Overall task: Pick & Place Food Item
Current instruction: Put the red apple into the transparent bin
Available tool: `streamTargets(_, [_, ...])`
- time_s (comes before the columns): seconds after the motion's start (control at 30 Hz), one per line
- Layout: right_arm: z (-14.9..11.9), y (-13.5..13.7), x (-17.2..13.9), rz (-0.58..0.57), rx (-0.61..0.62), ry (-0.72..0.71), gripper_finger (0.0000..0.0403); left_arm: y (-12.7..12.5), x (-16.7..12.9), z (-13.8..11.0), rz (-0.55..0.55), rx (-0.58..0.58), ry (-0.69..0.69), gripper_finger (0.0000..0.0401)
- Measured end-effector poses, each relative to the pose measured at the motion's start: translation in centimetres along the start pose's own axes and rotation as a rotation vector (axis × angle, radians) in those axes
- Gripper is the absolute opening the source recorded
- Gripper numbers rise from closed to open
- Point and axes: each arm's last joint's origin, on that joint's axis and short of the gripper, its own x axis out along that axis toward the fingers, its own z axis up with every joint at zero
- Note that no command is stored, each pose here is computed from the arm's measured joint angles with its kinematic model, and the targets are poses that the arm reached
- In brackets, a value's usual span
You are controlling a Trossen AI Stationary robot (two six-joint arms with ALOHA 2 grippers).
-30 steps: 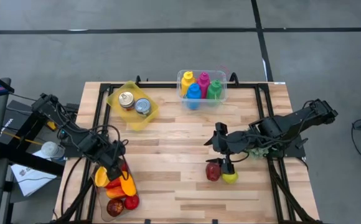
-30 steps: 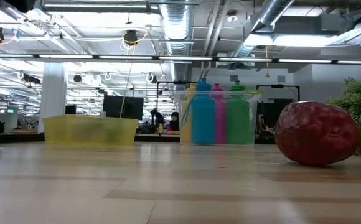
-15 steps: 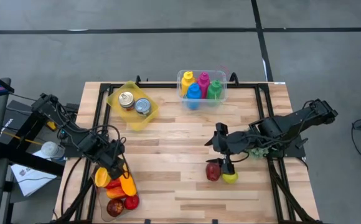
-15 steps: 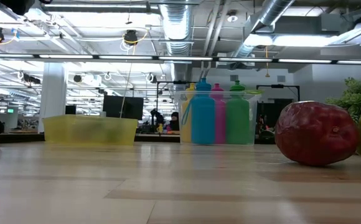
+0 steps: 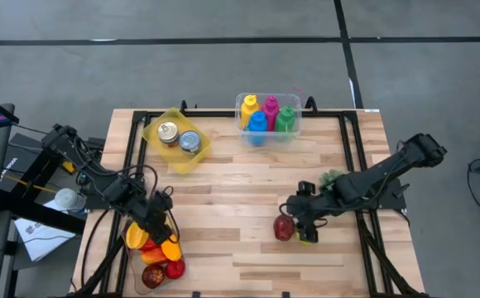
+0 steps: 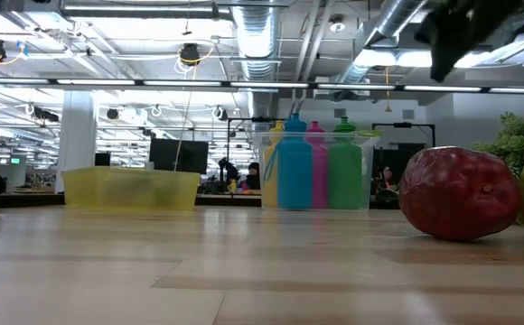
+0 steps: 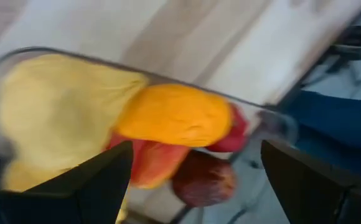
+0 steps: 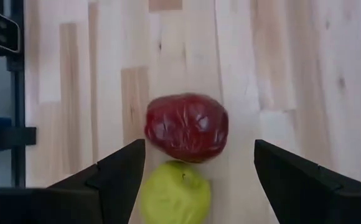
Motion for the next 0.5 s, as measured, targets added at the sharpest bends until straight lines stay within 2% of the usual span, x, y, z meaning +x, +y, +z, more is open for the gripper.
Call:
streamTargets(0.1, [-0.6,-0.7,1.1,0.021,0.029,0.048,0.0291,-0.3,-0.7,0.3,-0.093,-0.009,-0.022,0.034])
streamTargets(0.17, [-0.4,-1.1,1.8,0.058,0.06,0.03,0.0296,-0.4,-1.4,0.7,-0.155,-0.021,-0.052,0.034])
streamTargets(0.3, [0.5,-1.5,3.0,0.101,0.042,-0.005,0.0326,-0.4,-2.5,1.5,-0.241,-0.055,-0.172,0.034])
streamTargets(0.4, [1.0,-1.5,4.0,0.12,-0.05,-0.011,0.0356,-0.4,-3.3,2.0,-0.296,-0.077,-0.245,0.034])
streamTargets(0.5, [1.1,-0.9,5.3,0.161,-0.224,0.002,0.038,-0.4,-3.7,2.2,-0.325,-0.087,-0.285,0.034])
